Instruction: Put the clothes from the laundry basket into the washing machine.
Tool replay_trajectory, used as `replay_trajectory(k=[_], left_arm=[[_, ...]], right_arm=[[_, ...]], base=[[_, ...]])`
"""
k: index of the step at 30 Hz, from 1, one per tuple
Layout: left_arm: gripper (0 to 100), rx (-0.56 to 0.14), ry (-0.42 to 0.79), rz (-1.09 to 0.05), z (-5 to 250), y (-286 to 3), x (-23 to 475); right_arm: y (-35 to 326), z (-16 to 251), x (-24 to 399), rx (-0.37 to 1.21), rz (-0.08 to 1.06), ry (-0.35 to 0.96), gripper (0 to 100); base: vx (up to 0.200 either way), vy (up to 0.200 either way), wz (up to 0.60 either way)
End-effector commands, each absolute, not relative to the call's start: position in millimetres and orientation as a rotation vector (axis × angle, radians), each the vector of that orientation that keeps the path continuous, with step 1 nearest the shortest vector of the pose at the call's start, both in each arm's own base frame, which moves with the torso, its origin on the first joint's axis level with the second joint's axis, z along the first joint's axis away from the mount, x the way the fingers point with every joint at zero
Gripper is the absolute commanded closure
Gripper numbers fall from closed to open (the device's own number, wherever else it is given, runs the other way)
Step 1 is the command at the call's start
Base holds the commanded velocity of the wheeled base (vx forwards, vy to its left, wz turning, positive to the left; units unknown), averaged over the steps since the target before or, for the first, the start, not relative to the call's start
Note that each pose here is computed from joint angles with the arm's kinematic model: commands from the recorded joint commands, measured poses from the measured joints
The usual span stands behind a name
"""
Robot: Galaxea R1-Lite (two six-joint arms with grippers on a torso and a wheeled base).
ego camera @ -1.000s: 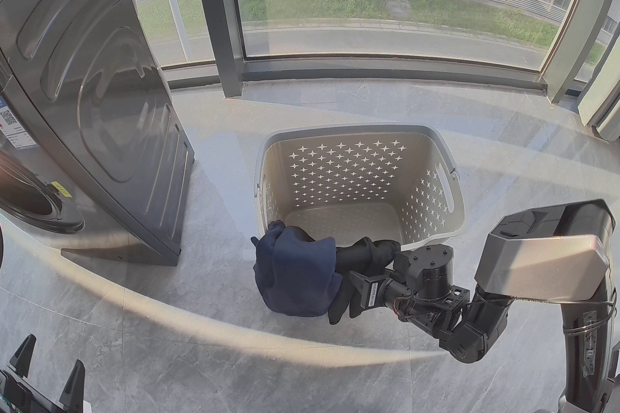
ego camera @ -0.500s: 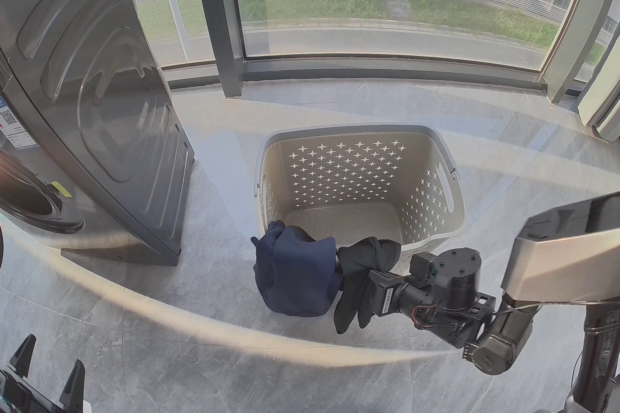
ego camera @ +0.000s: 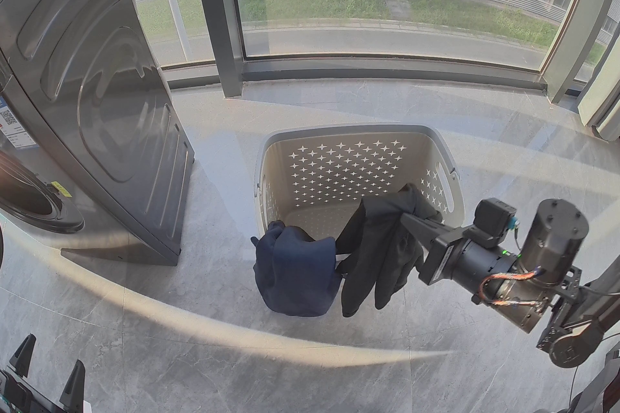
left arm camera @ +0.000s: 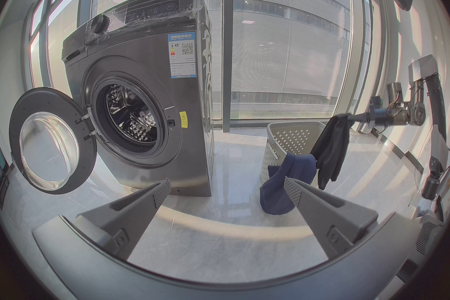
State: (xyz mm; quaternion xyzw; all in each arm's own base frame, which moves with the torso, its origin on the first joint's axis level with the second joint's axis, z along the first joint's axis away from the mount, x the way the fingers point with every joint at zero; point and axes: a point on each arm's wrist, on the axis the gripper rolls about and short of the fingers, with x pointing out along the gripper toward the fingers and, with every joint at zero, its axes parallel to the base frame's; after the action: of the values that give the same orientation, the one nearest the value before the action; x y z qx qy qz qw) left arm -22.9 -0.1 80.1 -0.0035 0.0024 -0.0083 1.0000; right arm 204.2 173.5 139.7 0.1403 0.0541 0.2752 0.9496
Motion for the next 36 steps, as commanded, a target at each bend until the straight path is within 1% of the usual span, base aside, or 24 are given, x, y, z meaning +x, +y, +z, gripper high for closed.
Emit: replay_trajectory(k=[1, 5, 6, 13, 20, 36], left_arm=[[0, -0.006, 0.011, -0.017, 75, 0, -22], [0, -0.006, 0.011, -0.017, 75, 0, -22], [0, -0.012, 0.012, -0.017, 75, 0, -22], [0, -0.012, 0.012, -0.017, 75, 0, -22], [0, -0.009, 0.011, -0.018, 76, 0, -23], [0, -0.011, 0.017, -0.02, 76, 0, -22]], right_arm=[[163, 188, 174, 0.322, 0.635, -0.048, 100], [166, 192, 164, 0.331, 0.672, -0.059, 100], [163, 197, 160, 0.34, 0.677, -0.079, 100], [165, 198, 158, 0.35, 0.704, -0.082, 100], [166, 195, 163, 0.347, 0.686, -0.09, 100], [169, 196, 167, 0.354, 0.676, -0.107, 100]], base=[[0.0, 0.0, 0.0], [-0.2, 0.0, 0.0], [-0.2, 0.0, 0.0], [-0.2, 0.0, 0.0], [0.0, 0.0, 0.0], [0.0, 0.2, 0.0]])
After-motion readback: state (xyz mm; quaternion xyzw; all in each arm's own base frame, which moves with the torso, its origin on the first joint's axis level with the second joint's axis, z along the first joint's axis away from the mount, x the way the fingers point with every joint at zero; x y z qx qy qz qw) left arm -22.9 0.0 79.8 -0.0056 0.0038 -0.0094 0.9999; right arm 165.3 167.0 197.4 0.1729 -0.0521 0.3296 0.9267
